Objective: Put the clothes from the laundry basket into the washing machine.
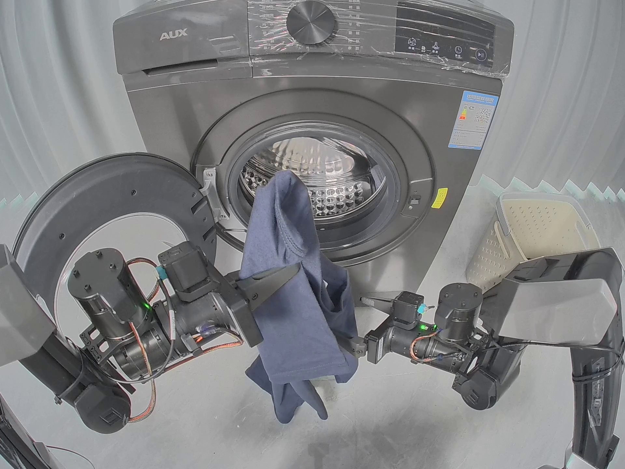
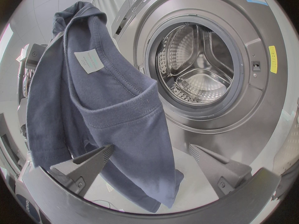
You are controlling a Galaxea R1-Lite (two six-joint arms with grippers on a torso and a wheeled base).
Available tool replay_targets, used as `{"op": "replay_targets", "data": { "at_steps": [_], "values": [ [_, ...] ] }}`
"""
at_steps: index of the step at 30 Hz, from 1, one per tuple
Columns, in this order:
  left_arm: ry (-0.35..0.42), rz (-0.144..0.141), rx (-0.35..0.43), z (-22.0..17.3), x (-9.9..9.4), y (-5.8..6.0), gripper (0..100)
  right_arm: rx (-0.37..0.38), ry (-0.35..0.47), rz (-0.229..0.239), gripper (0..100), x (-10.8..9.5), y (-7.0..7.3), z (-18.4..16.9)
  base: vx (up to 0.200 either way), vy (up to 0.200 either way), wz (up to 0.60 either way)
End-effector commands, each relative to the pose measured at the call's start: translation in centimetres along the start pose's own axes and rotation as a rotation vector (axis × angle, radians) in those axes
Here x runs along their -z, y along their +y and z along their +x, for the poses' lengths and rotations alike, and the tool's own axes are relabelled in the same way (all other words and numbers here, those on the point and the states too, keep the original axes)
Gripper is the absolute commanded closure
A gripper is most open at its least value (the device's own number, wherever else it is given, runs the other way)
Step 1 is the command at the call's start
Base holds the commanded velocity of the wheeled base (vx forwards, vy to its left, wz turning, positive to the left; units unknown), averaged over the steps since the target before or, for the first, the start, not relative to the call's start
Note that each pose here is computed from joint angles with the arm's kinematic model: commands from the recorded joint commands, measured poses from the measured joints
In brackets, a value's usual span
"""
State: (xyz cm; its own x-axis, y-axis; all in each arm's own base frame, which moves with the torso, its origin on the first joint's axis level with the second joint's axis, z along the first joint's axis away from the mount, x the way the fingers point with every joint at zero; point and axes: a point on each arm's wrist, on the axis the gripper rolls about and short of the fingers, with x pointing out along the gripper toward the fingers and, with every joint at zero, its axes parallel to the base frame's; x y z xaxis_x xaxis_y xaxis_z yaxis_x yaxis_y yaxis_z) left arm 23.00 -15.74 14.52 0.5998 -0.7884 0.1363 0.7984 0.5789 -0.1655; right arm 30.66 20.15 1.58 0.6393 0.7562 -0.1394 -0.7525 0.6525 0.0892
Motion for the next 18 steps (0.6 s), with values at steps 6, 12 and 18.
{"op": "replay_targets", "data": {
  "at_steps": [6,12,18],
  "values": [
    [0.0,-0.002,0.0,0.0,0.0,0.0,100,-0.045,-0.005,0.002,0,1.0,0.3,1.7,0.0,0.0,0.0],
    [0.003,-0.003,0.0,0.0,0.1,0.0,100,-0.097,-0.005,0.006,0,0.9,1.5,1.9,0.0,0.0,0.0],
    [0.0,-0.003,-0.004,0.0,0.0,0.2,100,-0.103,-0.001,0.007,0,1.0,1.8,2.1,0.0,0.0,0.0]
  ]
}}
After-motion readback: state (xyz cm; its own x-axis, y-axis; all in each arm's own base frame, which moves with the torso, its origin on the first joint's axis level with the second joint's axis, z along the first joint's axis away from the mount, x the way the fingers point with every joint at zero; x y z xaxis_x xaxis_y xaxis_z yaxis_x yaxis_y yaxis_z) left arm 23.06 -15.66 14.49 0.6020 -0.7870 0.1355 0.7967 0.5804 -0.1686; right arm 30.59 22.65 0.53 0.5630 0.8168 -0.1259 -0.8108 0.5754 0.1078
